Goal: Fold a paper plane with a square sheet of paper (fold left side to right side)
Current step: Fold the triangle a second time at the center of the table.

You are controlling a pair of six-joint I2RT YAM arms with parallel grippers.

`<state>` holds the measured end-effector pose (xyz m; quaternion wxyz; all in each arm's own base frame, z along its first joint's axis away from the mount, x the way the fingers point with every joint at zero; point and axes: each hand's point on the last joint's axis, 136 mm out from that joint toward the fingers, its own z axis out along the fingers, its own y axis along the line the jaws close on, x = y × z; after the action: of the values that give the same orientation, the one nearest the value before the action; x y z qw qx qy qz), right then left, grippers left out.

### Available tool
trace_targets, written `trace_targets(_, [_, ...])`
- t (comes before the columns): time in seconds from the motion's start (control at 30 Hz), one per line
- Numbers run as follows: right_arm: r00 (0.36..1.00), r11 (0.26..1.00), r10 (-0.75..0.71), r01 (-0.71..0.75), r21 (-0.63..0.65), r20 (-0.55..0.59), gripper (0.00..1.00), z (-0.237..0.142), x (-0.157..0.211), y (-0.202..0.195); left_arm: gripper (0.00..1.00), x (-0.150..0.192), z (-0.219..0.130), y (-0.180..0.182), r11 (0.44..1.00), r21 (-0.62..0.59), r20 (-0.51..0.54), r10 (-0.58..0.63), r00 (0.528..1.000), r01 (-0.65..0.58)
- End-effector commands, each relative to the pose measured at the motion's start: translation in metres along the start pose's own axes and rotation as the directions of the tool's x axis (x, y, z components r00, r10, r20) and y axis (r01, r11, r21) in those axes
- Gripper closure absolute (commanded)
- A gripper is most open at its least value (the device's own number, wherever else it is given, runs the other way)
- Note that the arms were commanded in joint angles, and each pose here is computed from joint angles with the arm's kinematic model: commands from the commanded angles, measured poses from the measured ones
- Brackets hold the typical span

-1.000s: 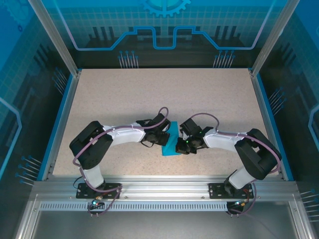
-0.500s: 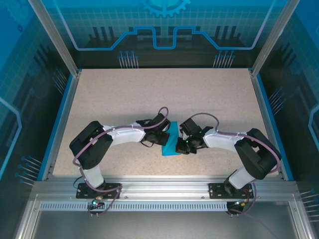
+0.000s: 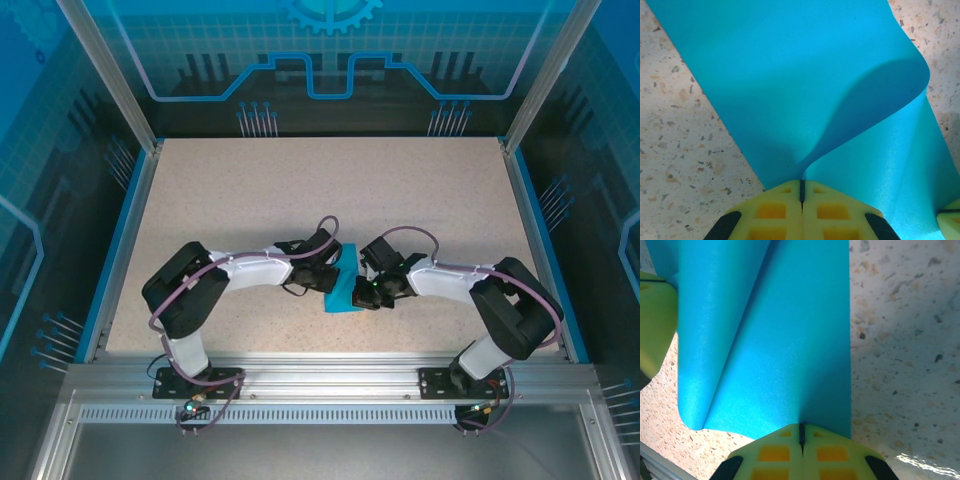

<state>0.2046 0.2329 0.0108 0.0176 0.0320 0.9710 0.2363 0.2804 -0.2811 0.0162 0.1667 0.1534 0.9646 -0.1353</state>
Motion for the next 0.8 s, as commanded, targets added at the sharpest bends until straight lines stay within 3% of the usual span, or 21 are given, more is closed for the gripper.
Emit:
trace_targets(0.0, [0.998, 0.997, 0.005, 0.001, 0.083, -0.068, 1.0, 0.009, 0.017, -0.018, 0.93, -0.001, 0.004, 0.002, 1.0, -0.007, -0.02, 0.021, 1.0, -0.021])
trace_targets(0.37, [0.998, 0.998, -0.01, 0.014, 0.056, -0.06, 1.0, 0.007, 0.014, -0.012, 0.93, 0.008, 0.009, 0.001, 0.999, 0.002, -0.06, 0.037, 0.998, -0.037])
trace_targets(0.53, [0.999, 0.994, -0.031, 0.034, -0.103, 0.025, 0.99, -0.011, -0.004, 0.015, 0.93, 0.013, 0.01, 0.003, 0.999, 0.0, -0.074, 0.037, 0.997, -0.037])
trace_targets(0.77, [0.987, 0.945, 0.074, -0.024, -0.326, 0.142, 1.0, -0.027, -0.047, 0.039, 0.93, 0.012, 0.01, 0.002, 0.999, 0.006, -0.075, 0.04, 0.996, -0.039])
